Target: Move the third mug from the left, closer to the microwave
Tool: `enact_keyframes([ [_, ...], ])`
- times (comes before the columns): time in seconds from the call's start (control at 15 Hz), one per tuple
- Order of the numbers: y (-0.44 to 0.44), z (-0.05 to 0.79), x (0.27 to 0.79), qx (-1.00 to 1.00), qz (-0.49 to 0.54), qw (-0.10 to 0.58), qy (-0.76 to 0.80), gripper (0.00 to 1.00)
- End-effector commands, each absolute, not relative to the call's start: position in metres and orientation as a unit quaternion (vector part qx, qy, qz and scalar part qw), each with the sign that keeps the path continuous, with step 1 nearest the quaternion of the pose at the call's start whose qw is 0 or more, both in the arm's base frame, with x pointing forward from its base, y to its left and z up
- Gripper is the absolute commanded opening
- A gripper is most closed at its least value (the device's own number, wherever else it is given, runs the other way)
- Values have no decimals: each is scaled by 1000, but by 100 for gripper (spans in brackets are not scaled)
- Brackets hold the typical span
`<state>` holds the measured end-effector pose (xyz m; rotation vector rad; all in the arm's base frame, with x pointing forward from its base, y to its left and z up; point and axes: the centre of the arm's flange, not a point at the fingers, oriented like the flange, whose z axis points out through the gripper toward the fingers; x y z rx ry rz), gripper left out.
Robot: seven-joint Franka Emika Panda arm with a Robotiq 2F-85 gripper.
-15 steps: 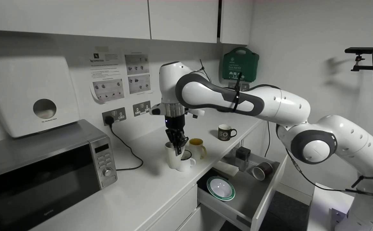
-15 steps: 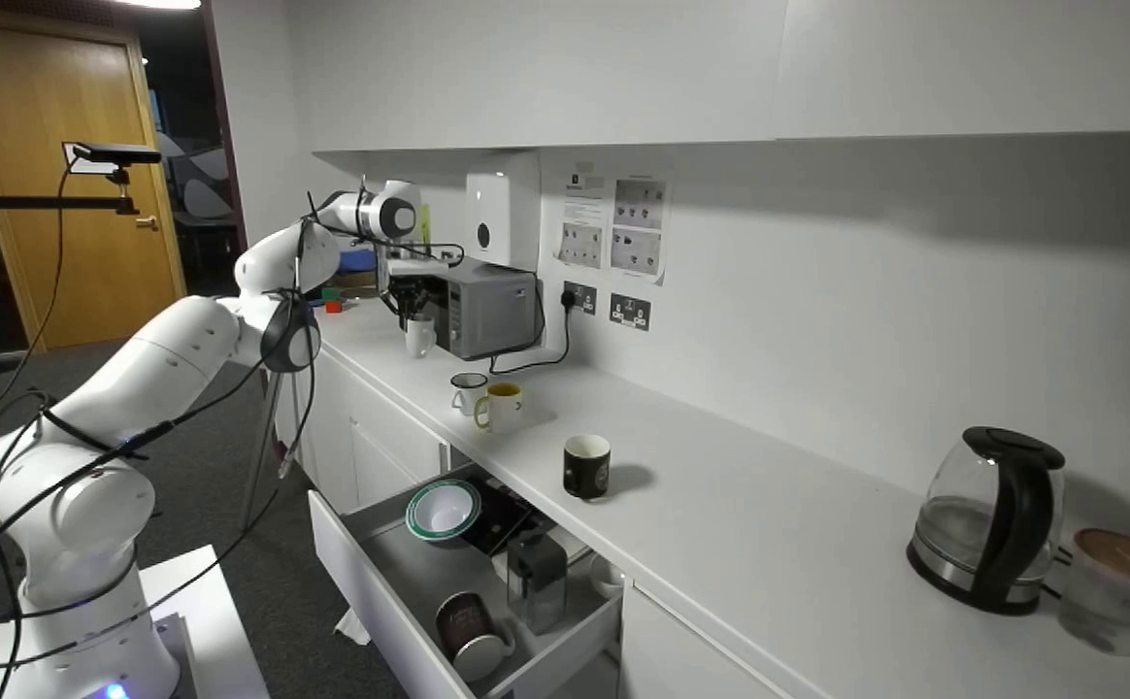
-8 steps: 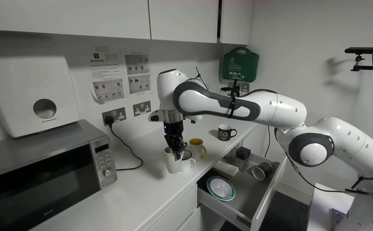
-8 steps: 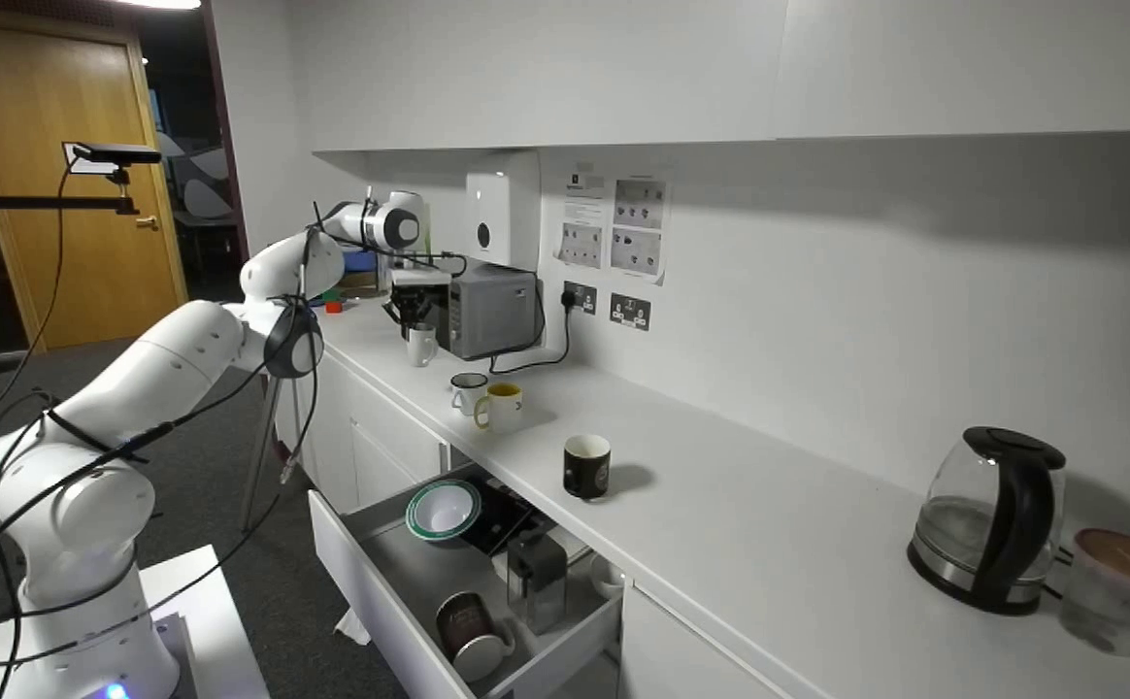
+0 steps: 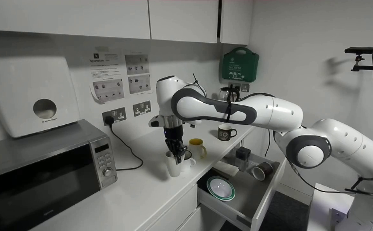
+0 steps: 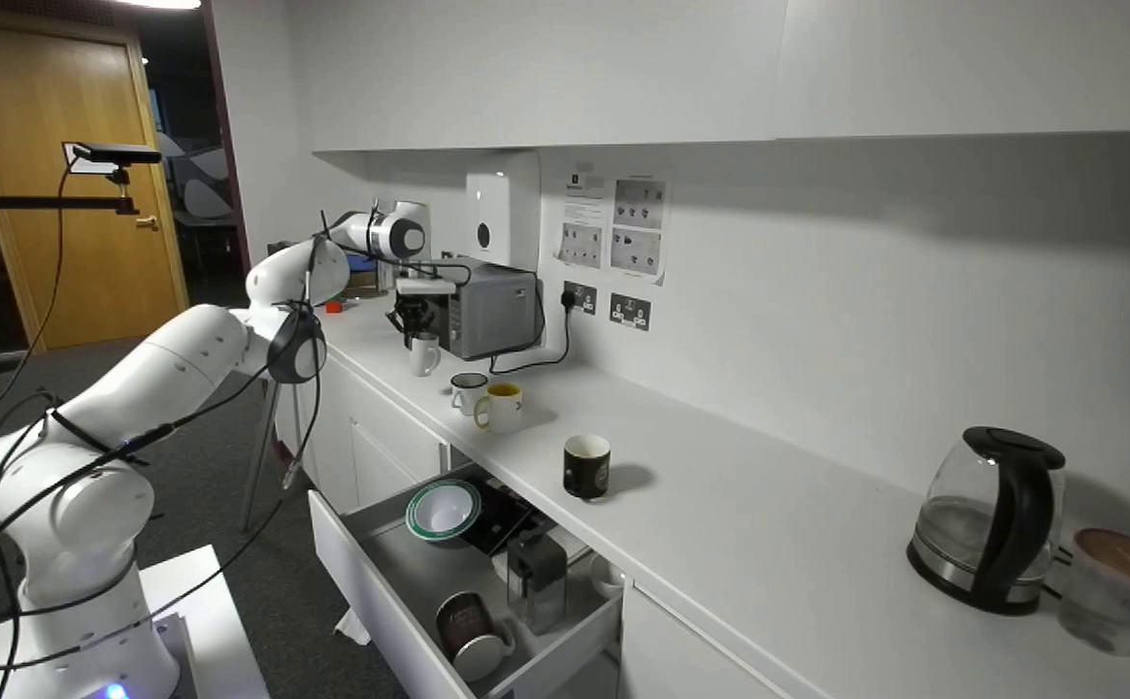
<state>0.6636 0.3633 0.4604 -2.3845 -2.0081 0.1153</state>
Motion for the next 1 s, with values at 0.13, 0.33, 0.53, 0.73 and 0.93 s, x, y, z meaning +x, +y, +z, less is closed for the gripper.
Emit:
enact_keyframes([
  [0.13,391,477,730,-759,35,27,-649,2],
  [0.33,392,470,730,-772,44,30,-634,2],
  [0.53,395,466,728,-792,49,30,-608,2],
  [0.73,400,466,724,-814,42,15,-580,2],
  [0.93,406,471,722,-814,13,-23,-580,2],
])
